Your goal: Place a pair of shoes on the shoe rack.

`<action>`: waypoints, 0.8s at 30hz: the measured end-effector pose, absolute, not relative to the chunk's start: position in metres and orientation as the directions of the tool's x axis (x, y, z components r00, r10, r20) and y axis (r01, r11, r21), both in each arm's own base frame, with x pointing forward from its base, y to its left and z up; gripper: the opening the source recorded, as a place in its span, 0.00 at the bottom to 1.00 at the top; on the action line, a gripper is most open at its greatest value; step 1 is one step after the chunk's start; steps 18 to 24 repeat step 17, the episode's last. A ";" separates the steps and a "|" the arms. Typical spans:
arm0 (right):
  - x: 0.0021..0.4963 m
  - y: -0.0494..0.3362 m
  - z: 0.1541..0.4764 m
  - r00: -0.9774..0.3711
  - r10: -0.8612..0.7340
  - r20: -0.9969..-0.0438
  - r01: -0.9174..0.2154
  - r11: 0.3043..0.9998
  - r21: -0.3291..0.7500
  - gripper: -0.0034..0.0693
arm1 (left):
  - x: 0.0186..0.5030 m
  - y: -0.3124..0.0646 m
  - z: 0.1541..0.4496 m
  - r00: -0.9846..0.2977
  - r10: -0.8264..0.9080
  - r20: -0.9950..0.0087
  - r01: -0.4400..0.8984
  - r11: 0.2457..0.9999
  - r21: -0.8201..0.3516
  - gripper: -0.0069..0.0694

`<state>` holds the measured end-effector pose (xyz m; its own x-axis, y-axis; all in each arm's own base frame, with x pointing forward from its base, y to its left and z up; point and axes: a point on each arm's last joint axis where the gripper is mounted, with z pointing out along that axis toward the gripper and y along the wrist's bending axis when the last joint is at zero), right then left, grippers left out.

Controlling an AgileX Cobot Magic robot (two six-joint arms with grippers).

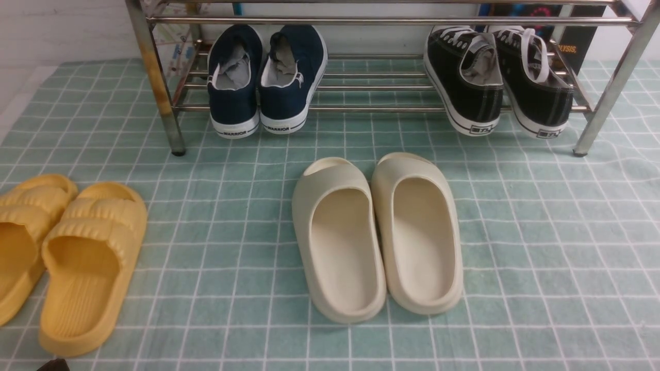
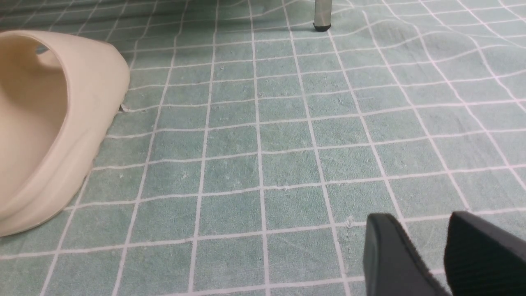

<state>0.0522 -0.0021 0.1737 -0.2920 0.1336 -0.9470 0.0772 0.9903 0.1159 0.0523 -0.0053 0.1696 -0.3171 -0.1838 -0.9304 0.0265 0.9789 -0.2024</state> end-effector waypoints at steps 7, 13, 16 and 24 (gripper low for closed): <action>0.052 -0.002 0.174 -0.292 0.134 -0.947 0.077 0.990 0.116 0.38 | 0.052 -0.005 0.170 -0.317 -0.188 -0.930 0.027 0.978 -0.206 0.08; 0.052 -0.002 0.174 -0.292 0.134 -0.947 0.077 0.990 0.116 0.38 | 0.052 -0.005 0.170 -0.317 -0.188 -0.930 0.027 0.978 -0.206 0.09; 0.052 -0.002 0.174 -0.292 0.134 -0.947 0.077 0.990 0.116 0.38 | 0.052 -0.005 0.170 -0.317 -0.188 -0.930 0.027 0.978 -0.206 0.10; 0.052 -0.002 0.174 -0.292 0.134 -0.947 0.077 0.990 0.116 0.38 | 0.052 -0.005 0.170 -0.317 -0.188 -0.930 0.027 0.978 -0.206 0.10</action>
